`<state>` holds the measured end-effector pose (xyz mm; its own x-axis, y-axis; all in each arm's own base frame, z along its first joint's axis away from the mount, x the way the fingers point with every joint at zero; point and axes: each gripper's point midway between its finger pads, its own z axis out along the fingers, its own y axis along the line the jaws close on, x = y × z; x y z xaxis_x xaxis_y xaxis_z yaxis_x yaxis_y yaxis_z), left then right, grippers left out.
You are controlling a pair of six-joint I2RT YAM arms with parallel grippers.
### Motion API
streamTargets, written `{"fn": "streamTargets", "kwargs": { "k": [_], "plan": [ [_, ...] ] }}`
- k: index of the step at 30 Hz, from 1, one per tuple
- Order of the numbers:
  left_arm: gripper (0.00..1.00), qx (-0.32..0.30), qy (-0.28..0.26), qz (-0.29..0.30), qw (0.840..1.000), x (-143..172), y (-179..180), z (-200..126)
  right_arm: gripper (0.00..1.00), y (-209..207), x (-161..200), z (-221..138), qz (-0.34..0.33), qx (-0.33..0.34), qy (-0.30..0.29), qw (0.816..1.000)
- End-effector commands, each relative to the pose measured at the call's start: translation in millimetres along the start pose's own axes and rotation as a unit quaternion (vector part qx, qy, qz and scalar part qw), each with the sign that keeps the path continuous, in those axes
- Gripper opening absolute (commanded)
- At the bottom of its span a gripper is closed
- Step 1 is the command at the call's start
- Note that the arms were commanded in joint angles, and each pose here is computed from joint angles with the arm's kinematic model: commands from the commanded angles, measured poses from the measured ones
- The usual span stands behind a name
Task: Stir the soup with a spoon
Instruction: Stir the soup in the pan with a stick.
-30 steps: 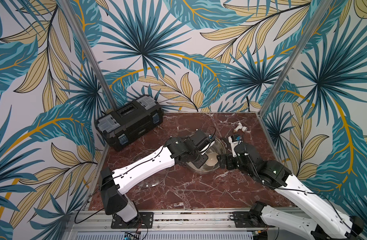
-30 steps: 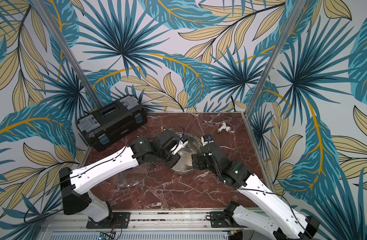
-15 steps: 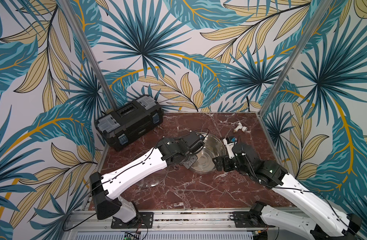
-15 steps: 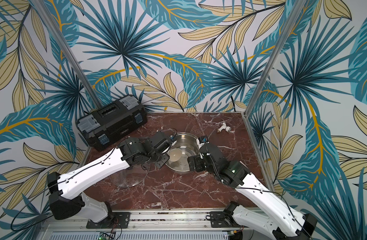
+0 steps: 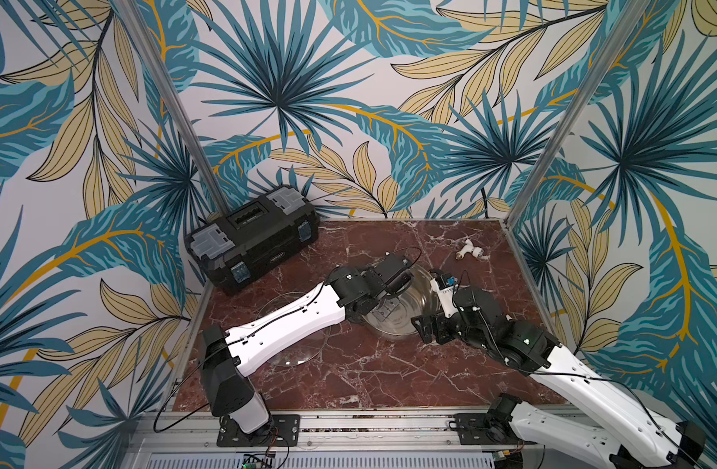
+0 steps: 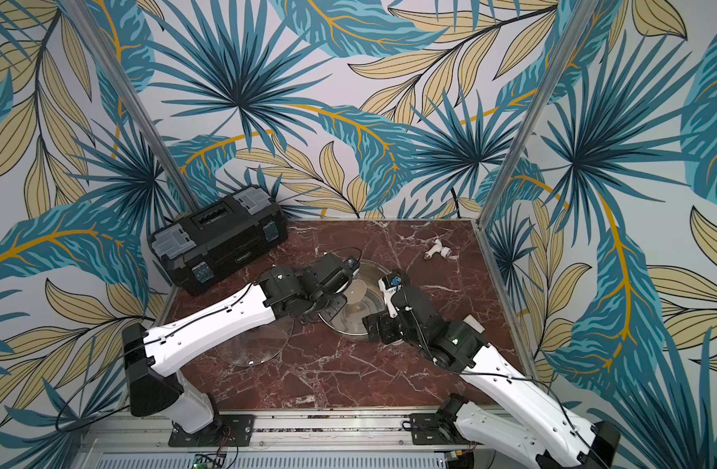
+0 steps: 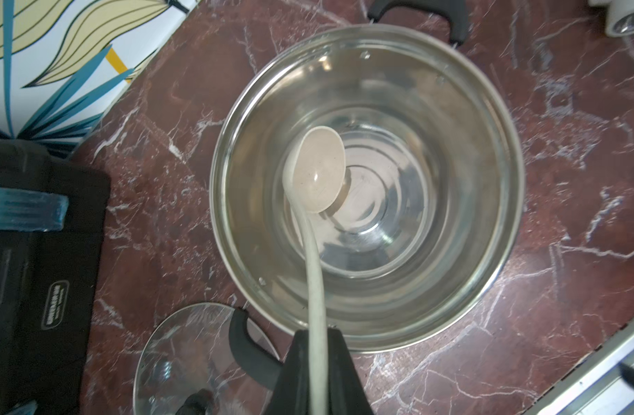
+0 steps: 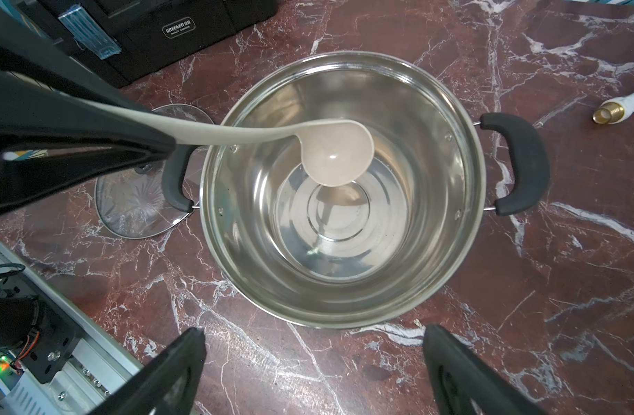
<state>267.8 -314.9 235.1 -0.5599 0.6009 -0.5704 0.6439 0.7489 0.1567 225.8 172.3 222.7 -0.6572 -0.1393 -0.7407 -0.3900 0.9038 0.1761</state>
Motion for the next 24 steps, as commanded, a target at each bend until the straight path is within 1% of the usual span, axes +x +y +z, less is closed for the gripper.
{"fn": "streamTargets", "kwargs": {
  "k": [1, 4, 7, 11, 15, 19, 20, 24],
  "plan": [
    [0.00, 0.059, -0.076, -0.015, 0.995, -43, -17, -22, 1.00, -6, 2, -2, -0.009, 0.012, -0.011, 1.000],
    [0.00, 0.092, -0.071, -0.014, 0.993, -43, -29, -24, 1.00, -11, 3, -7, -0.006, 0.020, -0.018, 1.000],
    [0.00, 0.110, -0.050, -0.016, 0.993, -32, -33, -27, 0.99, -14, 1, -12, -0.005, 0.026, -0.024, 0.999],
    [0.00, 0.111, -0.015, -0.017, 0.994, -9, -31, -32, 1.00, -13, -3, -18, -0.004, 0.024, -0.031, 0.999],
    [0.00, 0.115, 0.006, -0.020, 0.993, 10, -28, -40, 1.00, -11, -4, -17, -0.005, 0.021, -0.029, 0.999],
    [0.00, 0.088, 0.027, -0.020, 0.996, 25, -15, -48, 1.00, -10, -4, -14, -0.002, 0.019, -0.026, 0.999],
    [0.00, 0.066, 0.026, -0.019, 0.997, 26, -7, -49, 1.00, -9, -4, -13, -0.001, 0.018, -0.026, 1.000],
    [0.00, 0.016, 0.037, -0.013, 0.999, 32, 12, -51, 1.00, -8, -4, -11, 0.003, 0.017, -0.024, 1.000]
  ]
}}
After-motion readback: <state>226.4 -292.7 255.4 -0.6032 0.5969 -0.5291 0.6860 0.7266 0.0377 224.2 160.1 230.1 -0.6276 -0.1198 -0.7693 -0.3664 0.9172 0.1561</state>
